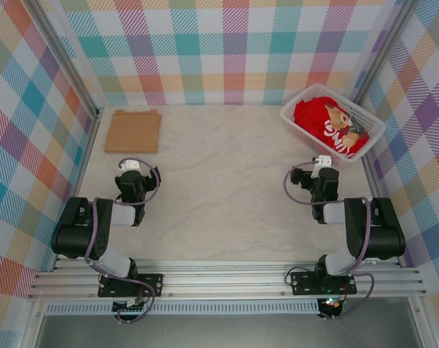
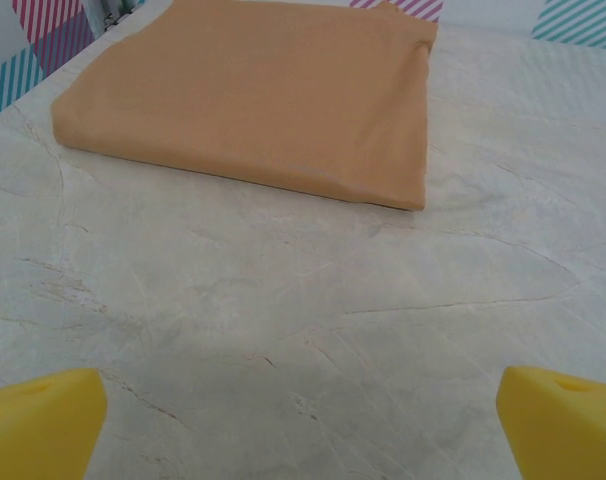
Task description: Fold and stack the t-shirts
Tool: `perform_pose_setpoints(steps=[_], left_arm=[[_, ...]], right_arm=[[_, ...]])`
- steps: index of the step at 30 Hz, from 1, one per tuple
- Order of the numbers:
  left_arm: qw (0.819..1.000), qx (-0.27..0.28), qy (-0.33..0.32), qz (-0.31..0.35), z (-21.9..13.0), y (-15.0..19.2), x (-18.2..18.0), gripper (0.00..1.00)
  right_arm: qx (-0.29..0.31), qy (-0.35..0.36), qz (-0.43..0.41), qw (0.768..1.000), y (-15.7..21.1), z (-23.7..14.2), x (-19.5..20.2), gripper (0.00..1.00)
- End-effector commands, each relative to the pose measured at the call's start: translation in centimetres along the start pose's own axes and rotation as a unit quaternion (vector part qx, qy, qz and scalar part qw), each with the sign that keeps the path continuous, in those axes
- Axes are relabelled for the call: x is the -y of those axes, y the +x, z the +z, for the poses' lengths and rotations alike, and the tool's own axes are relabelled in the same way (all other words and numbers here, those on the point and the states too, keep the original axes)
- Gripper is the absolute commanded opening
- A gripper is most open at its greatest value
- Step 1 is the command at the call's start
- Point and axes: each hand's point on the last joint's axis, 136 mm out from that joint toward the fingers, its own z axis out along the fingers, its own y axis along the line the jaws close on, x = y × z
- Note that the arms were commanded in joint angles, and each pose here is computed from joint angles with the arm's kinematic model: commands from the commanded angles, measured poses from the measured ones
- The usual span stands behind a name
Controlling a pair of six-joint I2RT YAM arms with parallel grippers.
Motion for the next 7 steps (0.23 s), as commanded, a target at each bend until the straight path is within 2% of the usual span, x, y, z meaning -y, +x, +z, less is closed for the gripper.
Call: perform_pose_setpoints(steps=[1,7], left_arm=[[1.000,0.004,-0.003,0.009,0.04,-0.34,0.15,1.00],[1.000,0.003,-0.002,0.011,0.03,-0.32,0.30,1.00]], right_arm=[[0.013,-0.031,-0.016,0.999,-1.21,0.36,-1.34,1.00],[0.013,-0.034,-0.015,0.999,-1.23,0.37,-1.34,1.00]])
